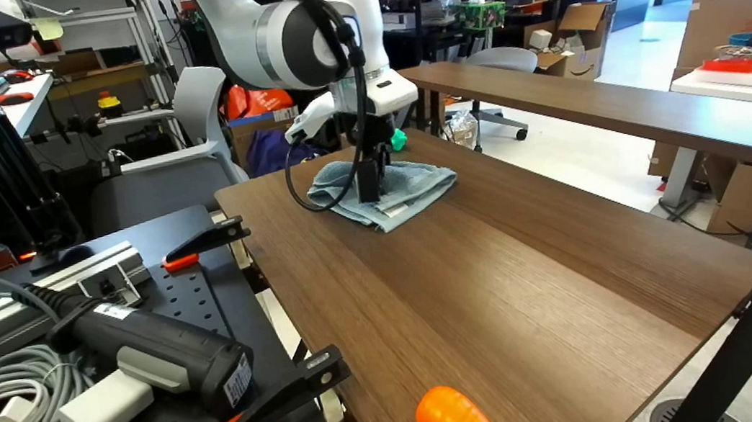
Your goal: Use the towel the table
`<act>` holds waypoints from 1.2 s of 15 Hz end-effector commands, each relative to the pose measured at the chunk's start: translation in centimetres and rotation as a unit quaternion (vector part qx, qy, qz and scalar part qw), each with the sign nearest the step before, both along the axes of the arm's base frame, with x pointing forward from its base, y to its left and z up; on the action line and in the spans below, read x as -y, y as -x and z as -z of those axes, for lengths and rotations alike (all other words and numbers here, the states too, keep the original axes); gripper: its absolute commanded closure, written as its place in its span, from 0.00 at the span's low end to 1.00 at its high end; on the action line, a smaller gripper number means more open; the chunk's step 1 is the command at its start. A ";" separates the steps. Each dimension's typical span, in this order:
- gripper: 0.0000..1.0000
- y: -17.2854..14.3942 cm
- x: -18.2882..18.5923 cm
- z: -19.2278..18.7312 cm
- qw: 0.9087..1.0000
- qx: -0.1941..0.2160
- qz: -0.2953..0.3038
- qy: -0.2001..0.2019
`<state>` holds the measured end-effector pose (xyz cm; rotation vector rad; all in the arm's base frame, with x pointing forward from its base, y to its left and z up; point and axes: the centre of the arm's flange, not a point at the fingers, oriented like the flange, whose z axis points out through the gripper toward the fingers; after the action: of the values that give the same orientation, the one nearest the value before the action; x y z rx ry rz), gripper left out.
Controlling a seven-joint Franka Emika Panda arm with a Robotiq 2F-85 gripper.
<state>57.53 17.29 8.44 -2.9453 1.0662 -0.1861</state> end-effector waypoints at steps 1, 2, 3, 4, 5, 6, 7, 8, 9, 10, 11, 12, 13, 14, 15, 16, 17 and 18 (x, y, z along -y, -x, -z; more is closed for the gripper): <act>0.00 1.3 -6.7 4.4 0.998 -0.005 -0.057 0.009; 0.00 2.3 -7.9 4.3 0.997 -0.011 -0.075 0.012; 0.00 3.3 -8.7 4.2 0.995 -0.024 -0.095 0.018; 0.00 4.4 -9.3 4.0 0.993 -0.033 -0.112 0.023; 0.00 5.3 -9.5 3.9 0.990 -0.043 -0.131 0.024; 0.00 6.3 -9.7 3.5 0.987 -0.056 -0.148 0.027; 0.00 7.1 -9.5 2.8 0.985 -0.070 -0.156 0.028; 0.00 7.9 -9.3 2.1 0.982 -0.078 -0.169 0.030; 0.00 8.6 -9.0 1.4 0.979 -0.089 -0.181 0.033; 0.00 9.3 -8.1 0.6 0.975 -0.101 -0.193 0.036; 0.00 9.8 -6.8 0.0 0.972 -0.115 -0.201 0.048; 0.00 10.1 -5.5 -0.3 0.968 -0.127 -0.204 0.067; 0.00 10.2 -4.2 -0.5 0.967 -0.133 -0.201 0.078; 0.00 9.8 -2.2 -0.6 0.968 -0.142 -0.185 0.092; 0.00 9.2 -0.4 -0.7 0.970 -0.148 -0.165 0.102; 0.00 7.9 2.1 -0.6 0.974 -0.149 -0.129 0.116; 0.00 6.6 4.4 -0.6 0.978 -0.147 -0.093 0.119; 0.00 5.4 6.6 -0.4 0.980 -0.149 -0.062 0.119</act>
<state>49.73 16.52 9.04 -3.3290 0.6961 0.1301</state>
